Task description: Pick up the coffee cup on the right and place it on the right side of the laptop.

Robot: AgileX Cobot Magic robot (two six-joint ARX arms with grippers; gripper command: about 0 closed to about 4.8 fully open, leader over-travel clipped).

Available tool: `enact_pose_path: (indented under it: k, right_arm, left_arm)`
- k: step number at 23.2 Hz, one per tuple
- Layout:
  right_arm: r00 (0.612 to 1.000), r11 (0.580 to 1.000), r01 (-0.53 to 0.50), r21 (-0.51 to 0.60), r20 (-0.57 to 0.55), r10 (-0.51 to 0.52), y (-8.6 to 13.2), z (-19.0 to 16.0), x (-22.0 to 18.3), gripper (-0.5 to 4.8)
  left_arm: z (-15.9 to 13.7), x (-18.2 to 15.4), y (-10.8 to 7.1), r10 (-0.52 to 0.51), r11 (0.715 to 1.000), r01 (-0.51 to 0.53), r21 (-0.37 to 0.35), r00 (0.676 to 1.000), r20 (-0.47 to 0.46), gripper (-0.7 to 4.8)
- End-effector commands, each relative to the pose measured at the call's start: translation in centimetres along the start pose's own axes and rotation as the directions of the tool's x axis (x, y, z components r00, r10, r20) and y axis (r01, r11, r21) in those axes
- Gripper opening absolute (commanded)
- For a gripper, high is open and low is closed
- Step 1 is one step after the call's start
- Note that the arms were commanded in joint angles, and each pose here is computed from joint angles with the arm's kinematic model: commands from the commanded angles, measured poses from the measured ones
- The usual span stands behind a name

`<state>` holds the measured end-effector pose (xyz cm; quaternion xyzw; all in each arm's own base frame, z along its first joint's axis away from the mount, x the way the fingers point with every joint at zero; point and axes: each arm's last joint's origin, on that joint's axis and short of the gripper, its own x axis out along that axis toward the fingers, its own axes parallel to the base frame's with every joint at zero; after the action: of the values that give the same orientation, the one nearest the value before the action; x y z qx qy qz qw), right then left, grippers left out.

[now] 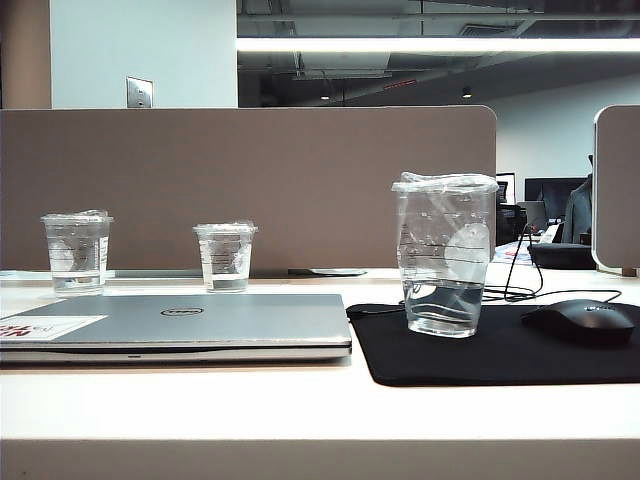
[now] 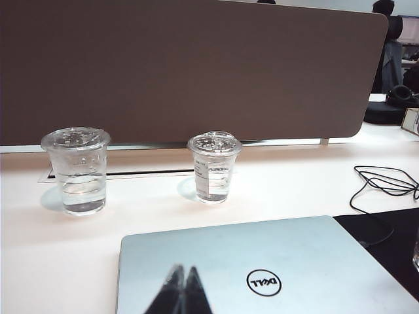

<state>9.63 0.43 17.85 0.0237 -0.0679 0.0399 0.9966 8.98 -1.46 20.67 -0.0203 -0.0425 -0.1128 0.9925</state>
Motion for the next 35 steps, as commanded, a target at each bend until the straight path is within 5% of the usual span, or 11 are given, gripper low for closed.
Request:
enact_pose_path:
  k: [1,13,23,35]
  right_arm:
    - [1.000,1.000,0.001,0.003,0.016,-0.001,0.0,0.0,0.0,-0.08]
    - [1.000,1.000,0.001,0.003,0.017,-0.001,0.0,0.0,0.0,-0.08]
    - [1.000,1.000,0.001,0.003,0.017,-0.001,0.0,0.0,0.0,-0.08]
    - [1.000,1.000,0.001,0.003,0.017,-0.001,0.0,0.0,0.0,-0.08]
  left_arm:
    - [-0.6,-0.2,0.1,0.010,1.000,-0.010,-0.002,1.000,0.021,-0.06]
    - [-4.1,0.3,0.3,0.051,0.998,-0.053,-0.024,0.996,-0.076,-0.06]
    - [-3.6,0.2,0.9,0.100,0.994,-0.098,0.056,0.995,-0.025,-0.06]
    - [-3.5,0.2,1.0,0.176,0.983,-0.175,0.051,0.984,-0.018,-0.06]
